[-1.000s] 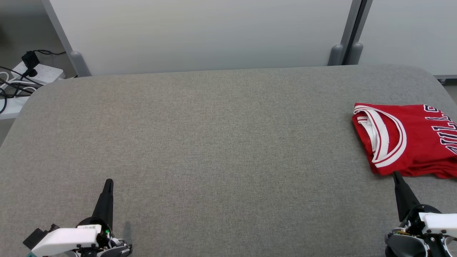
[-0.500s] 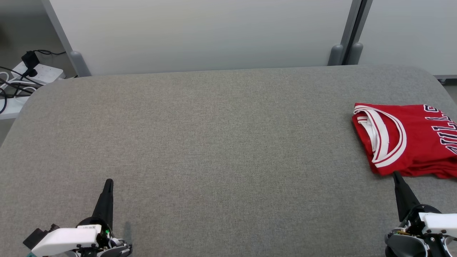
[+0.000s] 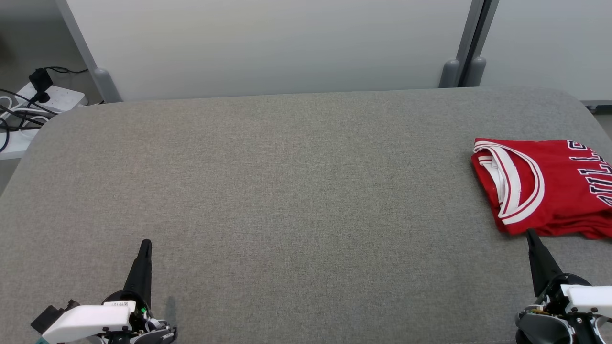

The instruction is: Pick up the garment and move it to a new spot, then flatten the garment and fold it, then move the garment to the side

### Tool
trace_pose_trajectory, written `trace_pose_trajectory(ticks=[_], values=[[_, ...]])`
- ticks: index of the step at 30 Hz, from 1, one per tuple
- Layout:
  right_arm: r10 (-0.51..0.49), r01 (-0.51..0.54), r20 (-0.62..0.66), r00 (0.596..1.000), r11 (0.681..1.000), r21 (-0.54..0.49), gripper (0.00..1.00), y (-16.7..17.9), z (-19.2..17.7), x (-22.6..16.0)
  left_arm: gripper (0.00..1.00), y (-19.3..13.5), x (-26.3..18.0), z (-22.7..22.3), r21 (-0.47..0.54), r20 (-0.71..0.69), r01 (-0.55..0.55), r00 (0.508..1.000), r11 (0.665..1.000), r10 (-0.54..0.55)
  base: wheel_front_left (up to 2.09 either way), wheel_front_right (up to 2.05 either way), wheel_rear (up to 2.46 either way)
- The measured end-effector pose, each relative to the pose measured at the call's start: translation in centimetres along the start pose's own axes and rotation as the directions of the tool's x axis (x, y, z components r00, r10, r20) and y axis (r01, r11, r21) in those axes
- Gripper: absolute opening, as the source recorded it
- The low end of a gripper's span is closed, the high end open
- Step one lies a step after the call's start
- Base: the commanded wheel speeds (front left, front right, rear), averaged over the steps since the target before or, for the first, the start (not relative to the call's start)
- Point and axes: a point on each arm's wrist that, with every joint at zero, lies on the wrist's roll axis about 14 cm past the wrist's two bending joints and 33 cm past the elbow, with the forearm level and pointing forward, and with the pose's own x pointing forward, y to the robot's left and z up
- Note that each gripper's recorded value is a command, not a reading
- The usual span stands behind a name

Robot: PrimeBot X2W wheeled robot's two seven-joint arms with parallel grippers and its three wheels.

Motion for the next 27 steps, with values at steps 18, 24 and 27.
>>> trace_pose_trajectory(ticks=[18,24,27], values=[[0.000,0.000,0.000,1.000,1.000,0.000,0.00,0.00,0.00,0.00,0.00,0.00,0.00,0.01,0.000,0.000,0.000,1.000,1.000,0.000,0.00,0.00,0.00],[0.000,0.000,0.000,1.000,1.000,0.000,0.00,0.00,0.00,0.00,0.00,0.00,0.00,0.00,0.000,0.000,0.000,1.000,1.000,0.000,0.00,0.00,0.00],[0.000,0.000,0.000,1.000,1.000,0.000,0.00,0.00,0.00,0.00,0.00,0.00,0.00,0.01,0.000,0.000,0.000,1.000,1.000,0.000,0.00,0.00,0.00]])
